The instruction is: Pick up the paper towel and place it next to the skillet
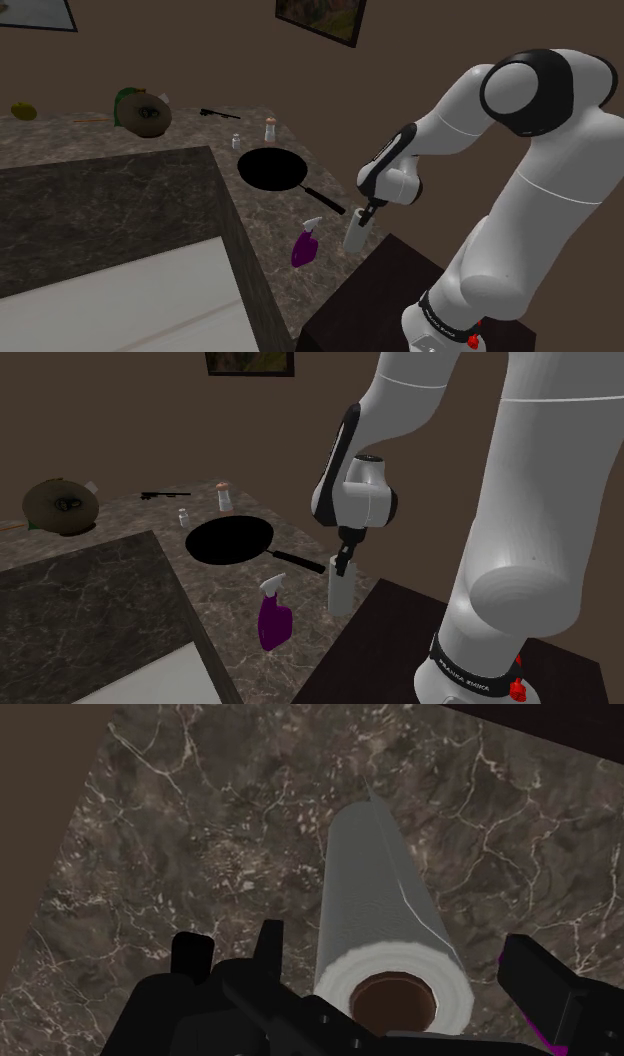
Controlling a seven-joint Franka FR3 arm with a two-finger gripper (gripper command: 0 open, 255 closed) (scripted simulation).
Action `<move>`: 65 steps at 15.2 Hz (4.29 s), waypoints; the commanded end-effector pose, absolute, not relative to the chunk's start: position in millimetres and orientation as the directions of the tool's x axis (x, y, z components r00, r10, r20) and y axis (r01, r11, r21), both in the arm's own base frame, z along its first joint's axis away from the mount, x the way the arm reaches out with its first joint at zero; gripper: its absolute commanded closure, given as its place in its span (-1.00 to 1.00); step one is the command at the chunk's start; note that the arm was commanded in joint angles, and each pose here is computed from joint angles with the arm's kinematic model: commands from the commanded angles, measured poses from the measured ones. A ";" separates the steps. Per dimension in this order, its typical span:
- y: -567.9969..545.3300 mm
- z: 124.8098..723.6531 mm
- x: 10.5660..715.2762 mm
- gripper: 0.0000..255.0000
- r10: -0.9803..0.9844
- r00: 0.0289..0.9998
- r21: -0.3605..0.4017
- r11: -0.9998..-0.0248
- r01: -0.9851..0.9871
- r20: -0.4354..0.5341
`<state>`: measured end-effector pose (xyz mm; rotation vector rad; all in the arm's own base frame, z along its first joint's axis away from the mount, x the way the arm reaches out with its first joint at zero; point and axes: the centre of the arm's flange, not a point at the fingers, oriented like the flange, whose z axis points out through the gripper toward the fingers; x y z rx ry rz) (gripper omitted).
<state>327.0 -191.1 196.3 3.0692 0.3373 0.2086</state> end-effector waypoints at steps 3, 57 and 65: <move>-191.3 193.6 326.4 -1.00 0.217 0.968 0.061 -0.976 0.211 0.129; -191.3 404.9 326.4 1.00 0.217 0.968 0.061 -0.976 0.211 0.129; -191.3 447.1 326.4 1.00 0.217 0.968 0.061 -0.976 0.211 0.129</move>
